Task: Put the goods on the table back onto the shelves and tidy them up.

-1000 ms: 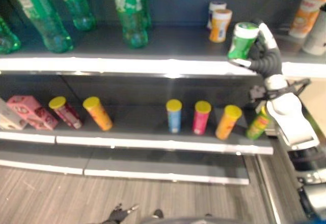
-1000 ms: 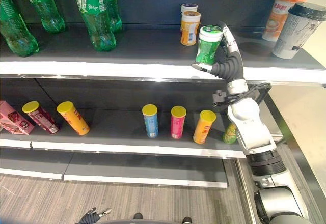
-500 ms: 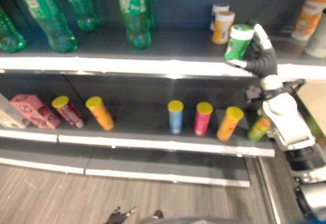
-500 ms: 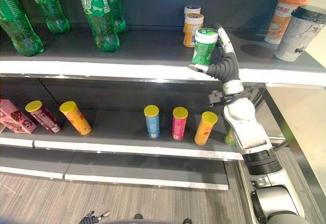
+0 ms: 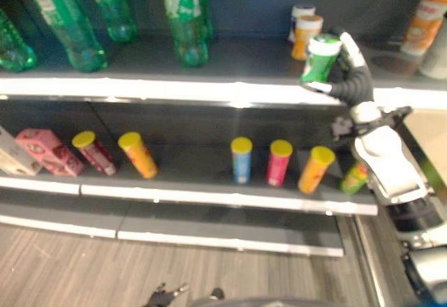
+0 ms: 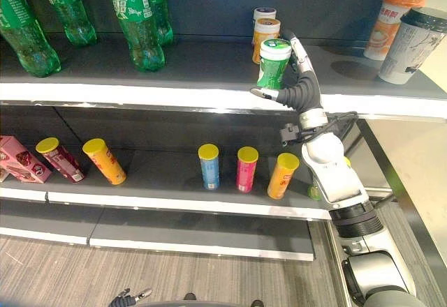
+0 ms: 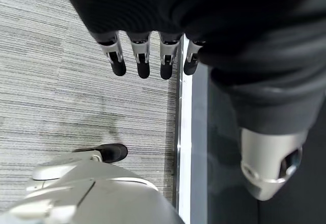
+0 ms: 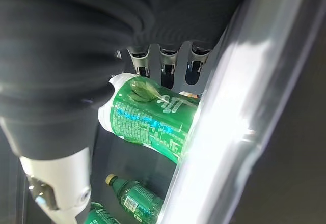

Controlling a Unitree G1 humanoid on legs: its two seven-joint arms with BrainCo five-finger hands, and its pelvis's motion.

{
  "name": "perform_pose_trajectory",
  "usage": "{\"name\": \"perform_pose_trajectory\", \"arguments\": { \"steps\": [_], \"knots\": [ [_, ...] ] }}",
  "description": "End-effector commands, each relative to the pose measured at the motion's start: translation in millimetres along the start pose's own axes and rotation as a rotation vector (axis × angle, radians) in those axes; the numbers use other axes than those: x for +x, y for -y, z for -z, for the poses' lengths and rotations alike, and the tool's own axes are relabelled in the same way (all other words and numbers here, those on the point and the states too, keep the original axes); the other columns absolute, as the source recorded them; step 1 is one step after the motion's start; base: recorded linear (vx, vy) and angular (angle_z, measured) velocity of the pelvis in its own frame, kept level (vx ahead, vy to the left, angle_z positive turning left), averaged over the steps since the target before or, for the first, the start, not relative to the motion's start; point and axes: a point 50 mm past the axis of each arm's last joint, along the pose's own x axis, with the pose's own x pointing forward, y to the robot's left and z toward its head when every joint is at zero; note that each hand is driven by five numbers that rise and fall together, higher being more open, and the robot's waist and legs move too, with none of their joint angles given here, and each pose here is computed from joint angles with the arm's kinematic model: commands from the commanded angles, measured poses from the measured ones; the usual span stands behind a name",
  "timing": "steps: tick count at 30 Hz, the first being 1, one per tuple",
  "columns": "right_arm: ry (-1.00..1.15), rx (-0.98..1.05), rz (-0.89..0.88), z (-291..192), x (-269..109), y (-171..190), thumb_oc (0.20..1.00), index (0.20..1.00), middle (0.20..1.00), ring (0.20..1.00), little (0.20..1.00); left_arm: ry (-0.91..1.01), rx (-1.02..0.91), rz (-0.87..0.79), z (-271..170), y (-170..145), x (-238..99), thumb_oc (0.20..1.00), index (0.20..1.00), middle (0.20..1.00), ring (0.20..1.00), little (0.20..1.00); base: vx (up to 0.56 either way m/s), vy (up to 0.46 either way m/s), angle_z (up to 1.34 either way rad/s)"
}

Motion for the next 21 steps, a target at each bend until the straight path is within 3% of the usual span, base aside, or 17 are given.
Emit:
{"name": "perform_pose_trajectory", "arguments": {
  "steps": [1,10,15,21],
  "knots": [
    [0.067,0.021,-0.007,-16,20,-6,1.0,1.0,1.0,1.0,1.0,0.069,0.014,-0.048,-29,-12,7,1.0,1.0,1.0,1.0,1.0,0.0,0.0,0.0],
    [0.13,-0.214,0.164,-26,15,25,1.0,1.0,1.0,1.0,1.0,0.087,0.009,-0.059,-34,-9,8,1.0,1.0,1.0,1.0,1.0,0.0,0.002,0.01],
    [0.365,-0.233,0.352,-68,1,53,1.0,1.0,1.0,1.0,1.0,0.096,0.01,-0.072,-37,-10,8,1.0,1.0,1.0,1.0,1.0,0.0,0.002,0.06],
    [0.553,-0.196,0.383,-100,-24,74,1.0,1.0,1.0,1.0,1.0,0.106,0.017,-0.072,-36,-15,8,1.0,1.0,1.0,1.0,1.0,0.01,-0.005,0.03]
  ]
}}
